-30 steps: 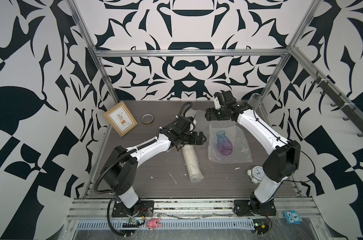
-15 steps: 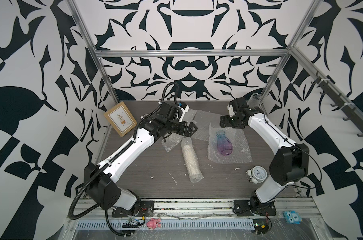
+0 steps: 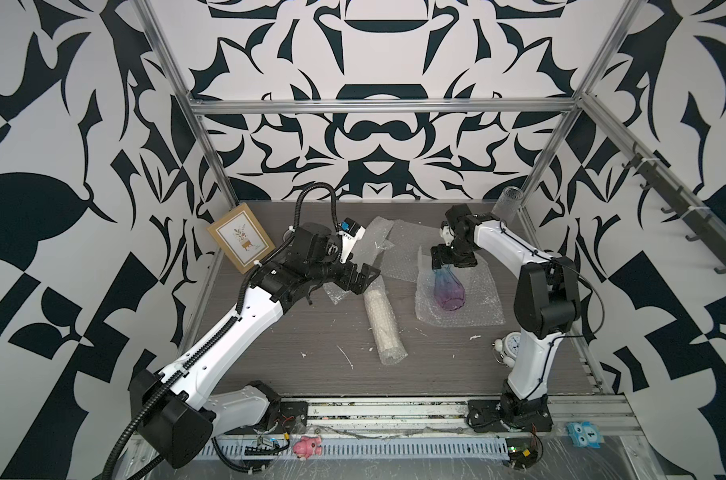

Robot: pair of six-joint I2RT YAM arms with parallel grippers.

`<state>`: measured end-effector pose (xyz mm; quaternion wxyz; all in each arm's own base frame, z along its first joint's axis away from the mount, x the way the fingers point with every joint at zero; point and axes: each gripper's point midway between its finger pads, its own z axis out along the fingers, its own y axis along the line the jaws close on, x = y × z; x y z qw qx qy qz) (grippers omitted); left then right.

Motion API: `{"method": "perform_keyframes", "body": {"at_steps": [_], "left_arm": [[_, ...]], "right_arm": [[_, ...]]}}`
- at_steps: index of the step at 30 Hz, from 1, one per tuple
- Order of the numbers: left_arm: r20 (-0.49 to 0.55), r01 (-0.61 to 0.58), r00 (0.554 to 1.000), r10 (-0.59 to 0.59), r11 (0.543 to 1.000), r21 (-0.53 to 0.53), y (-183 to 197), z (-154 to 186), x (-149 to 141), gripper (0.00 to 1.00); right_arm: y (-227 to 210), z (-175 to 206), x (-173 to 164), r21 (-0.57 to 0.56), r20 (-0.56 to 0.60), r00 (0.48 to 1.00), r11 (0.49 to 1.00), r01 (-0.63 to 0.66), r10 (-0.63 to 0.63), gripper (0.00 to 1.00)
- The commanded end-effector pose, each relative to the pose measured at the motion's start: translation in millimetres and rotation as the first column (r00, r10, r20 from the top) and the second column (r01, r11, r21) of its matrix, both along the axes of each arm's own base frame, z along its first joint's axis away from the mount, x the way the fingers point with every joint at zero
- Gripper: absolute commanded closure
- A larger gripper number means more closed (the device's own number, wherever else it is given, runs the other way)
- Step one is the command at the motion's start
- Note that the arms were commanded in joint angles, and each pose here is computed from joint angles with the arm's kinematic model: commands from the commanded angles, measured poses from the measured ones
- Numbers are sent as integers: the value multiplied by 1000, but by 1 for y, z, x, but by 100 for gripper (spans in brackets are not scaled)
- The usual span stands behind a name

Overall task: Unwrap the vase from the bubble wrap
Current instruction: Pick up the vase from the bubble wrap.

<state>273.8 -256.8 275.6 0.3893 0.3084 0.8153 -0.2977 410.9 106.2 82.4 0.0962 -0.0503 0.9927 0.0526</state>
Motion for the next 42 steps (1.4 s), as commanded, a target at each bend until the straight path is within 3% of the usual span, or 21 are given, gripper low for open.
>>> {"method": "perform_keyframes", "body": {"at_steps": [1,26,42], "left_arm": [[0,31,1000,-31,999,-31,-3,3,-1,1],[-53,-17,999,13,998,-64,4,0,13,1],[-52,-44,998,40,997,-68,9,1,17,1]], "right_arm": [[2,11,4,-3,2,1000,1000,-31,31,13],[6,-30,18,-60,-111,994,998,-25,18,27],[14,11,19,-58,10,1000,998,12,-12,50]]}}
